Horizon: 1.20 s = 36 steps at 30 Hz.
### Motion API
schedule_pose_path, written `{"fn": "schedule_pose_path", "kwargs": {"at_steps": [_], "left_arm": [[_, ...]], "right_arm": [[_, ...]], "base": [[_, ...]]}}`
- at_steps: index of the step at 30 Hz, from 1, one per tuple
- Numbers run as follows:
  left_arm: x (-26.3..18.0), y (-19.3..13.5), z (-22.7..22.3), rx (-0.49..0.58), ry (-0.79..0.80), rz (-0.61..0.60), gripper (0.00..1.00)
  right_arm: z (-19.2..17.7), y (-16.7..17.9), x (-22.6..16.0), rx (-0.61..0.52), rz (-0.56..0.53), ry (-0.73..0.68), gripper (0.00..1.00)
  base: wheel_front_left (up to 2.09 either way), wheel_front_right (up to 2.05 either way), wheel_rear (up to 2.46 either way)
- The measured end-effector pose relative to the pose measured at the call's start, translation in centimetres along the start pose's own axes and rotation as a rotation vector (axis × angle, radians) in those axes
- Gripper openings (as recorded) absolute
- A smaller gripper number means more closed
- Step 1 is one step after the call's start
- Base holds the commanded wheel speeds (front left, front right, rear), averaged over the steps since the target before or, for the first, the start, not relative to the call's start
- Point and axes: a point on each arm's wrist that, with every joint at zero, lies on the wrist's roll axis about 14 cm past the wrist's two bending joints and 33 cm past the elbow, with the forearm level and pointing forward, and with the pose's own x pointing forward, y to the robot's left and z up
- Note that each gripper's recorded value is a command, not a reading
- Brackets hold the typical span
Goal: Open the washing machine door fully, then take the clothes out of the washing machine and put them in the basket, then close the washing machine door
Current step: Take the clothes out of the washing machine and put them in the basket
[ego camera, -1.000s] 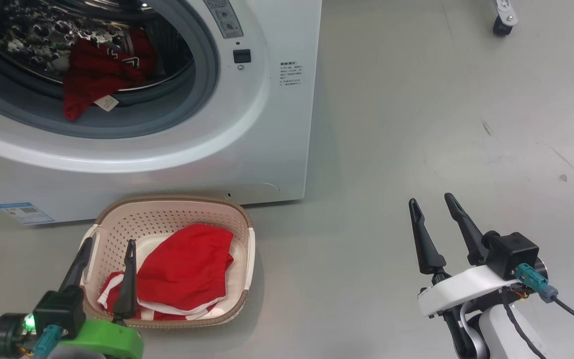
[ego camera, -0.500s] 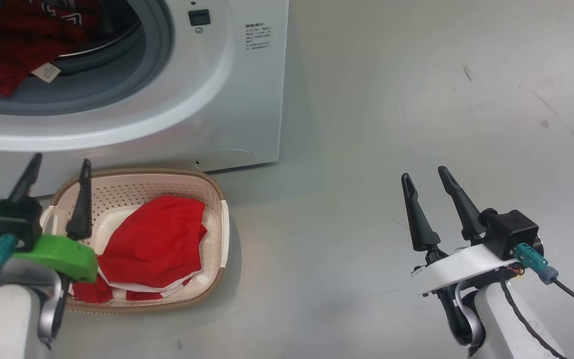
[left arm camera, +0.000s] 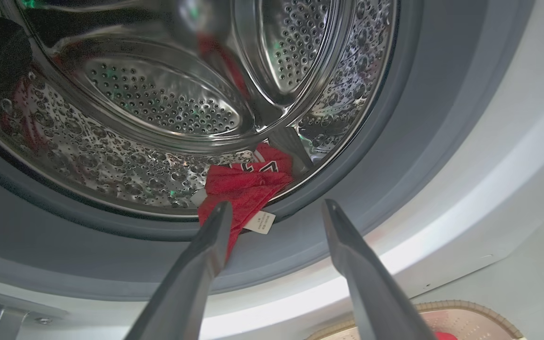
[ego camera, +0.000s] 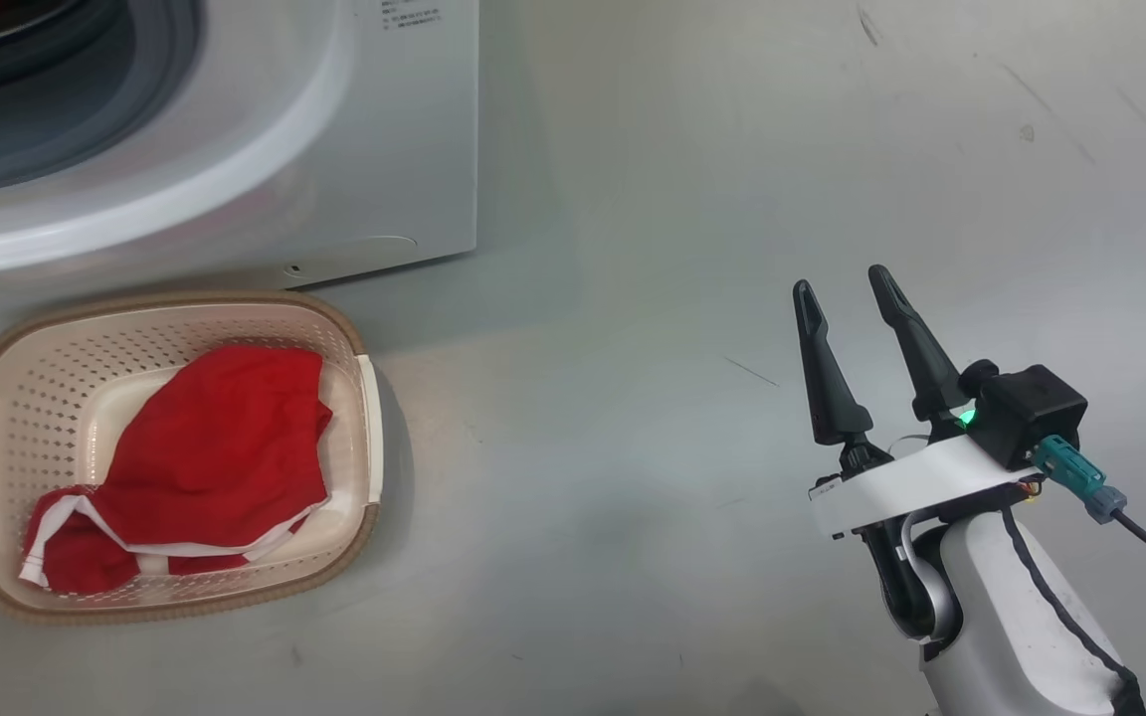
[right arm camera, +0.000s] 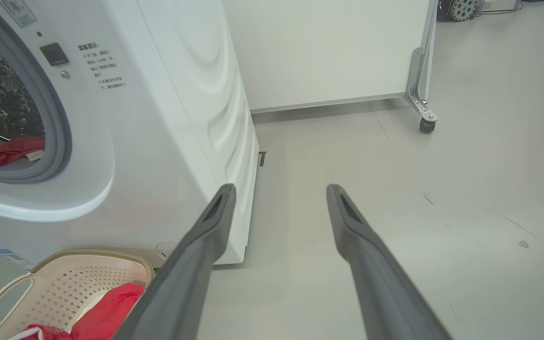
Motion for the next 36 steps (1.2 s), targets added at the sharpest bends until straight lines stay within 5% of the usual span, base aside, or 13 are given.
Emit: {"fn": "schedule_pose_path", "kwargs": {"at_steps": [13, 36], "left_arm": [[5.7, 3.1, -3.8, 0.179, 0.213, 0.047, 1.0], [10.9, 5.0, -8.2, 0.27, 0.392, 0.127, 1.0]], "right_arm": [[-1.3, -2.8, 0.5, 0.003, -0.078, 0.035, 1.0], [-4.3, -5.0, 1.2, -0.004, -0.132, 0.107, 1.0]], "base": [[0.0, 0.0, 0.0], [0.0, 0.0, 0.0]]}}
